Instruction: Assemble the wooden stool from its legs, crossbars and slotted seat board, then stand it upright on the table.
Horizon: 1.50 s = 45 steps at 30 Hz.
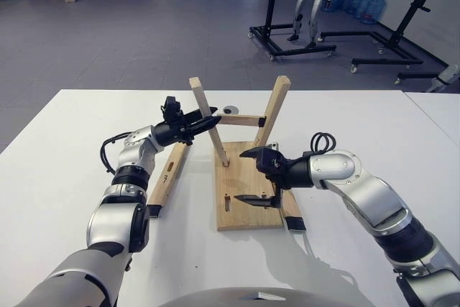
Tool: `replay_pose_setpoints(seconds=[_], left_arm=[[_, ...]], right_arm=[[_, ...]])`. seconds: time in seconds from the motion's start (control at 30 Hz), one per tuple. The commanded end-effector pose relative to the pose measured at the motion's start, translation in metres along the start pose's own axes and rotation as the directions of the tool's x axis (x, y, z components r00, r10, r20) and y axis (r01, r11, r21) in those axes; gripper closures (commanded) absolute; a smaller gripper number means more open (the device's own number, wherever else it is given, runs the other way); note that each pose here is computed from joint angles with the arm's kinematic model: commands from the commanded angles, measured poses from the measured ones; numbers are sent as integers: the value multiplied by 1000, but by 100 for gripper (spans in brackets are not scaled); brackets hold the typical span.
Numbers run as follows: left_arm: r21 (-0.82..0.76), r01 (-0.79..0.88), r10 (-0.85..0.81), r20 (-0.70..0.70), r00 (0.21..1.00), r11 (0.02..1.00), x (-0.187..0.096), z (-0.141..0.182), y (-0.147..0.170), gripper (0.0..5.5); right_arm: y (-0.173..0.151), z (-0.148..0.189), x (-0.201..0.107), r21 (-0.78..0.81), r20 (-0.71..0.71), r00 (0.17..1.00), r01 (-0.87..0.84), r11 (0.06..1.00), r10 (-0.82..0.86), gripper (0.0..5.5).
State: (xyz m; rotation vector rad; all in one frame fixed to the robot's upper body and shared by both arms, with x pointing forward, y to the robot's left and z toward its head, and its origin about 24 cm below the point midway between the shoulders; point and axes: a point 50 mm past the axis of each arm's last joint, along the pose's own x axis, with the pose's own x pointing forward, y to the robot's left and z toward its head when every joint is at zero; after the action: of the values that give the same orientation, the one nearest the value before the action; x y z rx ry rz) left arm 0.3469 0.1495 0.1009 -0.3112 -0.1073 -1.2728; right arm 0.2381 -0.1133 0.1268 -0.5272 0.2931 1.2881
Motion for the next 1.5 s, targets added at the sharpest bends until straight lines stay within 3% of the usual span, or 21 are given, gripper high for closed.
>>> replay_pose_setpoints(seconds=[0.03, 0.47, 0.87, 1.5], left_arm=[[14, -24, 24, -21, 999, 1000, -7, -1, 1, 348], [55, -4, 3, 14, 1000, 998, -9, 10, -13, 348], [136, -79, 70, 74, 995, 988, -4, 23, -5, 348], [123, -84, 79, 39, 996, 989, -10, 0, -11, 348]], right_arm=[[2, 1, 3, -16, -9, 1000, -4, 1000, 3, 10], [-14, 0, 22, -114, -68, 990, 112, 987, -120, 10], [1, -26, 35, -274, -266, 963, -38, 961, -38, 10], [27, -63, 12, -207, -415, 906, -186, 960, 86, 10]])
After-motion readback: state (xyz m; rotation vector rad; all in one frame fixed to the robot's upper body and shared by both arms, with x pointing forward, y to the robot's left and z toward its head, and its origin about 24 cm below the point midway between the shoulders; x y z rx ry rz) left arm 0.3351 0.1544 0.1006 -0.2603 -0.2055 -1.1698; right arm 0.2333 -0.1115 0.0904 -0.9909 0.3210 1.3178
